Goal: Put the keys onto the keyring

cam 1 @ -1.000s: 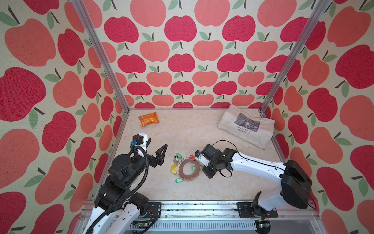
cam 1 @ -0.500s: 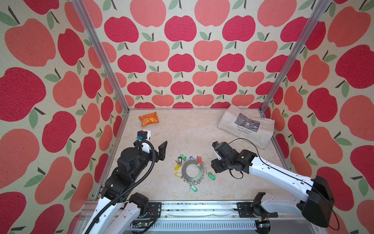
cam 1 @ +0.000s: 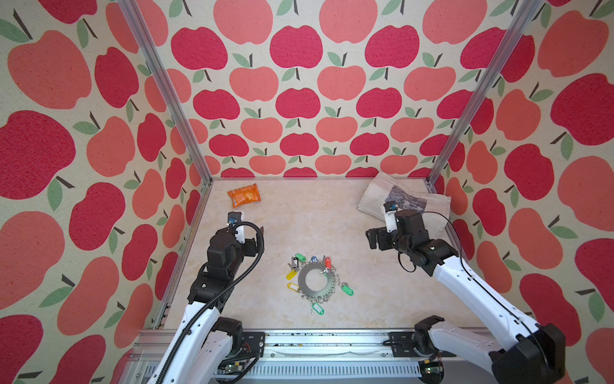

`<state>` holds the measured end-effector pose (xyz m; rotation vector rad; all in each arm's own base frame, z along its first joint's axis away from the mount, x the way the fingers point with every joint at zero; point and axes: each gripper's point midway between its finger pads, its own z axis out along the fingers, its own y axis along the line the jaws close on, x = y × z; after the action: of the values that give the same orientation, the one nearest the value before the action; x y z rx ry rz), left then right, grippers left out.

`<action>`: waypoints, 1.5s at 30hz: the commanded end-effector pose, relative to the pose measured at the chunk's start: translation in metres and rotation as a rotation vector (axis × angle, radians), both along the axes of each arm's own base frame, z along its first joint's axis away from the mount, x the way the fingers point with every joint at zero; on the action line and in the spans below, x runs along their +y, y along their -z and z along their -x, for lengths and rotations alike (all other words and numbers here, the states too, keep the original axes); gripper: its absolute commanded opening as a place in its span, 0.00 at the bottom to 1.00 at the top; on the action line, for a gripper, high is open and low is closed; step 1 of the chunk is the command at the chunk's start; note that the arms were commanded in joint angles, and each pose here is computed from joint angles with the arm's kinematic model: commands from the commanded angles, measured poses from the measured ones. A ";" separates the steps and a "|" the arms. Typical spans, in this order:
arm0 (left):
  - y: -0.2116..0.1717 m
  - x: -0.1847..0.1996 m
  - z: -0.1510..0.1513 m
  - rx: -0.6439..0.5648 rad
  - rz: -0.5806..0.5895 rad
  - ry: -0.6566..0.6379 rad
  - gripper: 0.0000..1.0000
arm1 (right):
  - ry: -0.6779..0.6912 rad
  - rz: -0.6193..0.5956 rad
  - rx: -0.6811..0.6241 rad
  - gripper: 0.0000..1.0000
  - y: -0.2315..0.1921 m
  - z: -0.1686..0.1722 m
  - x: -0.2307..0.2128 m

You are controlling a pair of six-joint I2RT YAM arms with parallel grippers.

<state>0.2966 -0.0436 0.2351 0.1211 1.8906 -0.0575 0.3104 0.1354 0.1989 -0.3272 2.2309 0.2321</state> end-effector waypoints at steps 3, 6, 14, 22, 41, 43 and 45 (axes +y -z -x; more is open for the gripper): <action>0.004 0.011 -0.018 -0.112 -0.041 -0.015 0.99 | 0.076 0.065 -0.174 0.99 -0.003 -0.034 -0.036; 0.018 0.024 -0.028 -0.121 -0.020 -0.044 0.99 | 0.162 0.127 -0.223 0.99 0.013 -0.048 -0.063; 0.046 0.042 -0.045 -0.157 -0.098 -0.074 0.99 | 0.223 0.238 -0.400 0.99 0.043 -0.069 -0.095; 0.080 0.038 -0.065 -0.098 -0.065 -0.028 0.99 | 0.212 0.273 -0.429 0.99 0.061 -0.076 -0.097; 0.148 0.063 -0.092 0.005 -0.032 -0.146 1.00 | 0.279 0.197 -0.473 0.99 0.091 -0.076 -0.110; 0.150 0.067 -0.095 0.001 -0.035 -0.163 1.00 | 0.301 0.194 -0.473 0.99 0.091 -0.075 -0.114; 0.149 0.067 -0.093 0.002 -0.031 -0.164 1.00 | 0.371 0.208 -0.469 0.99 0.097 -0.076 -0.126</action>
<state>0.3803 0.0163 0.0654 0.0271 1.9768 0.0665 0.3830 0.0247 0.0997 -0.1668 1.8313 -0.2165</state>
